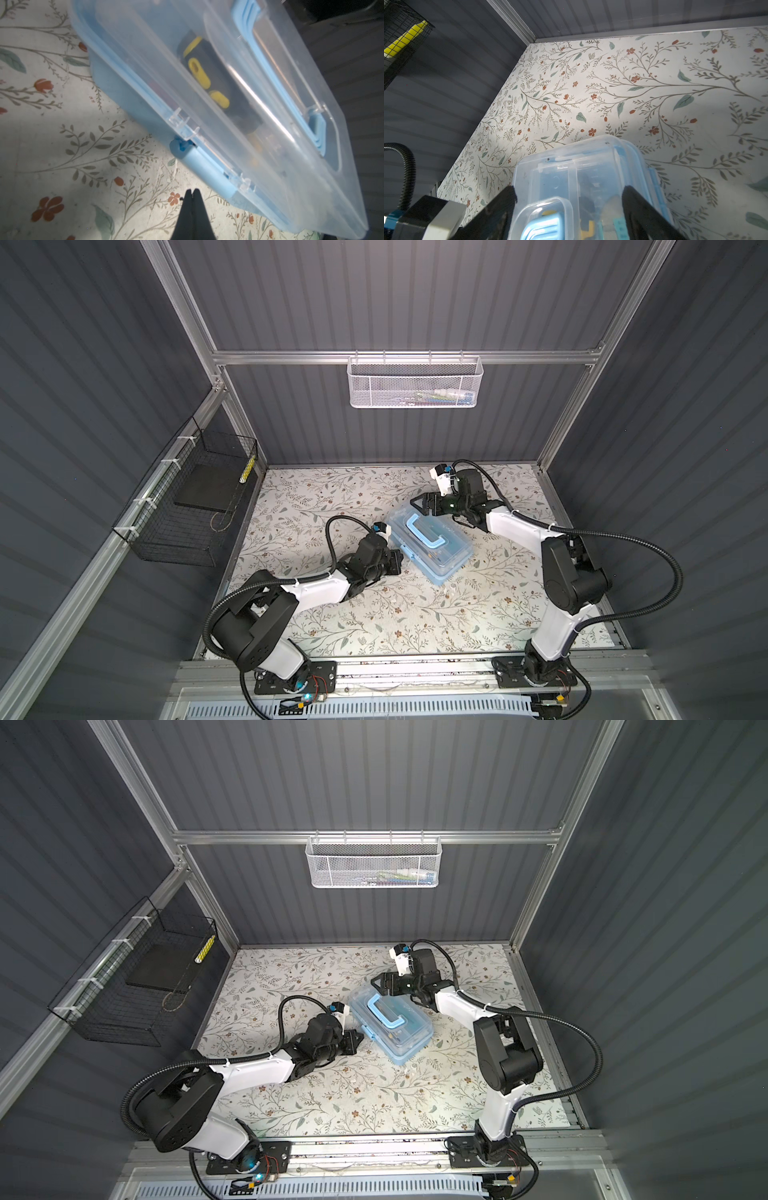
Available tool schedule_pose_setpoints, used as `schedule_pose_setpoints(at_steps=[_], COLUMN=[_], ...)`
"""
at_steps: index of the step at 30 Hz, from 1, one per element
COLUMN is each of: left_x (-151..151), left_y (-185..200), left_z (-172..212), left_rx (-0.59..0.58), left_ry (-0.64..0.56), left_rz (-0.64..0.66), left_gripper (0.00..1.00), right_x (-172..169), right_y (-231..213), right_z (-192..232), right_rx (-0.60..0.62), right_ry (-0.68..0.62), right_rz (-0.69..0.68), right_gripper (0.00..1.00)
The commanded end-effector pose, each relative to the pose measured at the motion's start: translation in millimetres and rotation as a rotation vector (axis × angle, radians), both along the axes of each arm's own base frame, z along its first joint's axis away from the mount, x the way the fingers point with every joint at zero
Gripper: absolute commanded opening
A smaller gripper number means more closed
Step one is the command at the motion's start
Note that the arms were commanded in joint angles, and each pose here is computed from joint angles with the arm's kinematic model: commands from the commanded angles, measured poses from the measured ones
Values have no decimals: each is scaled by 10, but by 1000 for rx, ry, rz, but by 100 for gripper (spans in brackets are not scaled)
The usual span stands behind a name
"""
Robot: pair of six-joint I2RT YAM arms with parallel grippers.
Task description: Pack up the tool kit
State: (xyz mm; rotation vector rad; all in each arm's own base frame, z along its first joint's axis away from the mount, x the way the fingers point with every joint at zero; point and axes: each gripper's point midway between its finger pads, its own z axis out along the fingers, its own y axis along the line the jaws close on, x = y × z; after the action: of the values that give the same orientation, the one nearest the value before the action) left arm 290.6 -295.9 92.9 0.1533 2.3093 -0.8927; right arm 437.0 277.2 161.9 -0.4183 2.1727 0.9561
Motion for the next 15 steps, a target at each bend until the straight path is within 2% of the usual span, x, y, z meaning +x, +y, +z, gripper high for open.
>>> schedule_pose_setpoints(at_steps=[1, 7, 15], left_x=[97, 133, 134], left_y=[-133, -243, -178], left_z=[174, 145, 122], left_rx=[-39, -64, -23], left_ry=[-57, -45, -51], left_rz=[-29, -51, -40], left_gripper=[0, 0, 0], right_x=[-534, -556, -600], right_y=[-15, -3, -19], right_z=[-813, -832, -837], right_rx=[-78, -63, -53], right_ry=[320, 328, 332], right_rz=[58, 62, 57], right_gripper=[83, 83, 83])
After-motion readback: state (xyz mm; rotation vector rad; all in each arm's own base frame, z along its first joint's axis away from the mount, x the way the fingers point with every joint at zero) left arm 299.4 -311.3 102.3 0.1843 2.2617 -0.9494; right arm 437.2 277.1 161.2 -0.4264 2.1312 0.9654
